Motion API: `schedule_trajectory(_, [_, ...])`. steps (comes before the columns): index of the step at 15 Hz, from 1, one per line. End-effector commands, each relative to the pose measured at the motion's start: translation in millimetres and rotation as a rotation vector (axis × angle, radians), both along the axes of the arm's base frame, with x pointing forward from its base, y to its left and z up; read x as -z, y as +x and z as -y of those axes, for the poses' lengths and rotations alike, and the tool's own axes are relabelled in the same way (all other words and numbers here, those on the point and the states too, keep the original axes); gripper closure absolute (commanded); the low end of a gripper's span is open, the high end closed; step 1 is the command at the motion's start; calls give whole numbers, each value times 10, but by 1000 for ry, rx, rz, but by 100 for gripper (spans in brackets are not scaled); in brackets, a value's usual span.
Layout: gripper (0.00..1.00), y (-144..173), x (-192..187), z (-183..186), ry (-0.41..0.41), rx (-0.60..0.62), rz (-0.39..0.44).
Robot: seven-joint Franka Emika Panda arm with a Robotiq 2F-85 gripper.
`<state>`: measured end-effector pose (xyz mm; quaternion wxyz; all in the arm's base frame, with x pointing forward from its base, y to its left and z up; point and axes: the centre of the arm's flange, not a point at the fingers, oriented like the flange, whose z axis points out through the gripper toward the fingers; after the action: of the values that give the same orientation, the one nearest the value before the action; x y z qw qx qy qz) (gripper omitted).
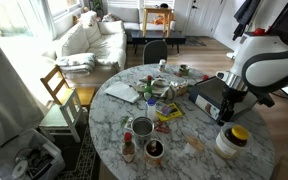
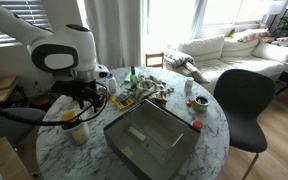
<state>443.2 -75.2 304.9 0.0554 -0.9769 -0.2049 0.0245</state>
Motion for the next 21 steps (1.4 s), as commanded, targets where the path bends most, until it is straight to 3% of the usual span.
schedule_trajectory(1, [0, -35, -45, 54, -18, -97, 3])
schedule_trajectory(5, [2, -58, -2, 129, -22, -166, -7])
schedule_trajectory(9, [18, -38, 80, 139, -9, -226, -16])
schedule_trajectory(12, [46, -49, 120, 155, -9, -252, -22])
schedule_trajectory(14, [52, -50, 127, 163, -9, -263, -28])
schedule_trajectory(16, [77, -46, 172, 159, -5, -282, -47])
schedule_trajectory(17, [77, -43, 195, 155, -2, -291, -59])
schedule_trajectory(18, [85, -47, 209, 149, 0, -295, -67])
schedule_trajectory(19, [44, -53, 219, 146, 4, -298, -74])
schedule_trajectory(20, [50, -61, 226, 146, 8, -303, -80])
schedule_trajectory(21, [50, -68, 233, 148, 12, -308, -88])
